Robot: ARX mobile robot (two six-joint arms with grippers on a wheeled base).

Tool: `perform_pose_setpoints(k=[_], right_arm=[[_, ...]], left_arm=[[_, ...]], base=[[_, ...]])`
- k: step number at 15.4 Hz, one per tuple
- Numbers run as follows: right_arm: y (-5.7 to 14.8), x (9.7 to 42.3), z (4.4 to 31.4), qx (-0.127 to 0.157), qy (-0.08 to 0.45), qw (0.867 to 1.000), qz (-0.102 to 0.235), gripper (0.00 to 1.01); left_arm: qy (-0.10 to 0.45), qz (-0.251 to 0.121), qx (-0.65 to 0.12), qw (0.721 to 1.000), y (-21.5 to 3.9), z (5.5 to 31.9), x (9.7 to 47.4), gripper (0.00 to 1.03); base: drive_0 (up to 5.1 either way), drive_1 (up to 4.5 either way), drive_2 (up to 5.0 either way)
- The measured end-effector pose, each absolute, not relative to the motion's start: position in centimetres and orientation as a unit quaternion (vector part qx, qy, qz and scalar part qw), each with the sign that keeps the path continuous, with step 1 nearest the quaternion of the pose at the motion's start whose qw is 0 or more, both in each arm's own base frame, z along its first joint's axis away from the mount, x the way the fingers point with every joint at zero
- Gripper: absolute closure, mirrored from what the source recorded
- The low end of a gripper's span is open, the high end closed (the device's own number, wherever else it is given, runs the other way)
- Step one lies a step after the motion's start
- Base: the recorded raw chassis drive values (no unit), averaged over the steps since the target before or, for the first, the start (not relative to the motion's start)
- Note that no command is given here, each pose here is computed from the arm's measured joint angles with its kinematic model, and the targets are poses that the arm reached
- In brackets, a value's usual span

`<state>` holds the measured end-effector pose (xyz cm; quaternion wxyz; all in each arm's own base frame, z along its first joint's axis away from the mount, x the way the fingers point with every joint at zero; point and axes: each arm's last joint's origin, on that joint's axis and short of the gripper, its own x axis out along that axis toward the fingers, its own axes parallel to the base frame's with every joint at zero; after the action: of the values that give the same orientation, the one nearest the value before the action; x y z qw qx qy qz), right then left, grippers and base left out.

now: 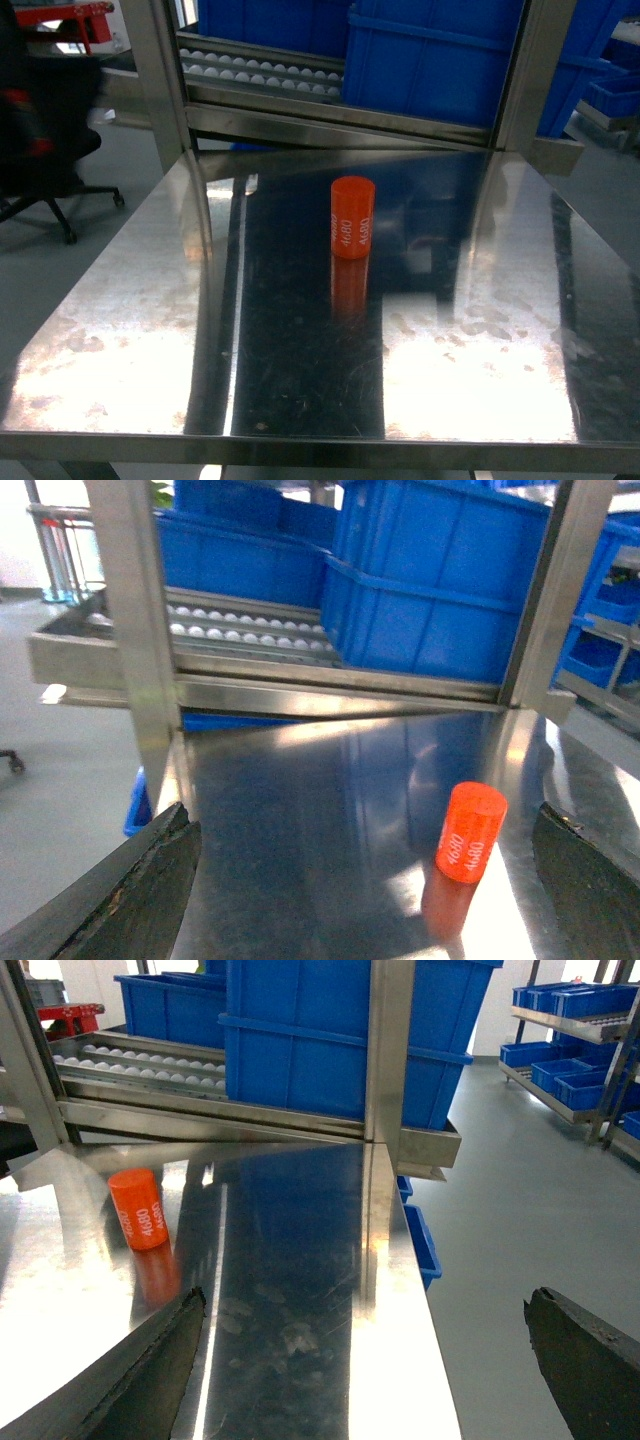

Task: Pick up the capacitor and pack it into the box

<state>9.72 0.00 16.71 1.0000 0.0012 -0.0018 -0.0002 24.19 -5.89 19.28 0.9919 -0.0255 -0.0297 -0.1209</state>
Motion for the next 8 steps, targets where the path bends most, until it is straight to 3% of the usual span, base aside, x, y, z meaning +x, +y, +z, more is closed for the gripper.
perform_pose_setpoints(k=[4,8], right_arm=[[0.0,9.7,16.7,0.001,-0.002,1.000,0.000,0.03],[0.0,9.7,16.7,0.001,-0.002,1.000,0.000,0.03]], left_arm=[[0.070,-0.205,0.004,0.976,-12.0,13.6,32.4,0.05],[0.088,-0.237,0.015,0.967,-15.0,11.1,37.8,0.05]], base=[[0.0,0.00,0.0],[0.0,0.00,0.0]])
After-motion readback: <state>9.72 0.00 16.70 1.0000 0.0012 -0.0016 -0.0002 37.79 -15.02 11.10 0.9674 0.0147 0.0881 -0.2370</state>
